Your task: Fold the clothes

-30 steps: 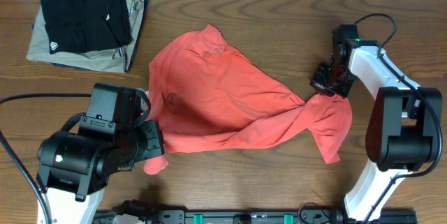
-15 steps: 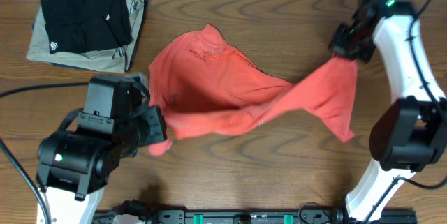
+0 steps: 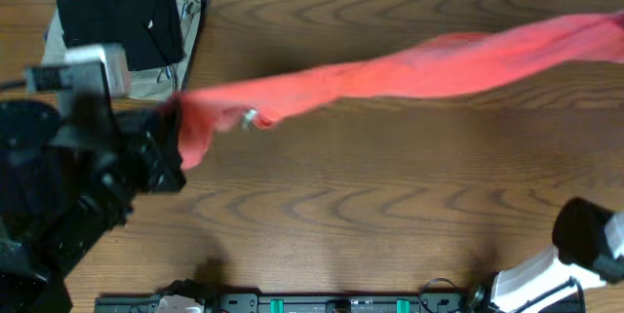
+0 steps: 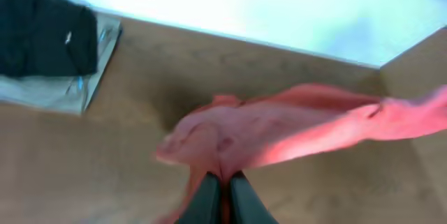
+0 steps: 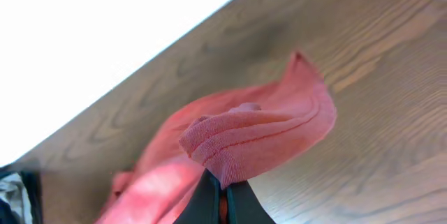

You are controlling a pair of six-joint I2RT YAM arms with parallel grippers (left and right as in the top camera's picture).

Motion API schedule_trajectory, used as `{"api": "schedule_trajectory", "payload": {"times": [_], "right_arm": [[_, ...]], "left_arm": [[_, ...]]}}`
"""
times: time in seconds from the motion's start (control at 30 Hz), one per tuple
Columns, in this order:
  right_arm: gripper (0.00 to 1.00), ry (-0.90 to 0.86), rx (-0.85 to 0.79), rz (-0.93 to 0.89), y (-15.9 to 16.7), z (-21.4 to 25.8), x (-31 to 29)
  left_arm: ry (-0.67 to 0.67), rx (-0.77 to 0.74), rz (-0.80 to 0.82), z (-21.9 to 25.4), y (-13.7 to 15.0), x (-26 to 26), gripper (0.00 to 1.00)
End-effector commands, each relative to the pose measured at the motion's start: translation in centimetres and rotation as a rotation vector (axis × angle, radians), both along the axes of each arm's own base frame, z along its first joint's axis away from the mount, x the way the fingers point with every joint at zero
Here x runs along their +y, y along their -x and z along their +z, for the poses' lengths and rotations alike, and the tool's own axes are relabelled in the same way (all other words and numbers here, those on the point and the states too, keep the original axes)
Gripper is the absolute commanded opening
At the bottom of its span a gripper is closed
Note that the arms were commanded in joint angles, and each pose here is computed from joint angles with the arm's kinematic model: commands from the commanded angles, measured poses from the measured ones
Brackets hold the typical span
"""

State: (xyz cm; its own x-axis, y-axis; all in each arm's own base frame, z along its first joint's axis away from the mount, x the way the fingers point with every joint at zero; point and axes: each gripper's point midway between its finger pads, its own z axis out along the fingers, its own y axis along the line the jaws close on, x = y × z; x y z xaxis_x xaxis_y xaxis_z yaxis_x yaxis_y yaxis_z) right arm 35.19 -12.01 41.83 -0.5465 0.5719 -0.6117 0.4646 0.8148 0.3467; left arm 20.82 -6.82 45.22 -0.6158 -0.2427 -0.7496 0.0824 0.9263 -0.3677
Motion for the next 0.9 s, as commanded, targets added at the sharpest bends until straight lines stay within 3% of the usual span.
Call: {"api": "schedule_trajectory", "payload": {"times": [0.0,0.13,0.23,0.47,0.53,0.6,0.7,0.73,0.77,0.87], "right_arm": [[0.01,-0.008,0.008,0.092,0.7,-0.2,1.4],[0.11,-0.025,0.123,0.154,1.8,-3.3,2.6],[0.02,-0.061,0.257,0.152,3.1,-7.1,2.9],[0.01,-0.038,0.531,0.071,6.8,-13.6,1.2],[0.06,-0.039,0.559,0.063,7.4,-14.3,1.1],[0.19,-0.043,0.568,0.065,7.6,-14.5,1.2],[0.60,-0.047,0.576,0.066,7.7,-14.8,1.3],[0.69,-0.047,0.579,0.067,7.6,-14.9,1.3],[0.74,-0.048,0.580,0.067,7.6,-15.1,1.3],[0.77,-0.048,0.575,0.068,7.2,-15.5,1.2]], "left_arm": [[-0.074,0.184,0.014,-4.4,-1.0,0.3,0.06],[-0.117,0.480,0.011,-10.5,0.2,0.2,0.06],[-0.099,0.662,-0.043,-14.6,1.0,-1.1,0.06],[-0.119,0.916,-0.172,-21.7,4.4,-3.4,0.06],[-0.128,0.958,-0.217,-22.8,5.8,-4.1,0.06],[-0.145,0.984,-0.239,-23.4,6.9,-4.4,0.06],[-0.162,1.005,-0.256,-23.9,8.4,-4.9,0.06],[-0.169,1.008,-0.264,-24.0,8.9,-5.0,0.06],[-0.175,1.010,-0.274,-24.1,9.3,-5.2,0.06],[-0.203,0.989,-0.313,-24.1,9.7,-5.6,0.08]]}}
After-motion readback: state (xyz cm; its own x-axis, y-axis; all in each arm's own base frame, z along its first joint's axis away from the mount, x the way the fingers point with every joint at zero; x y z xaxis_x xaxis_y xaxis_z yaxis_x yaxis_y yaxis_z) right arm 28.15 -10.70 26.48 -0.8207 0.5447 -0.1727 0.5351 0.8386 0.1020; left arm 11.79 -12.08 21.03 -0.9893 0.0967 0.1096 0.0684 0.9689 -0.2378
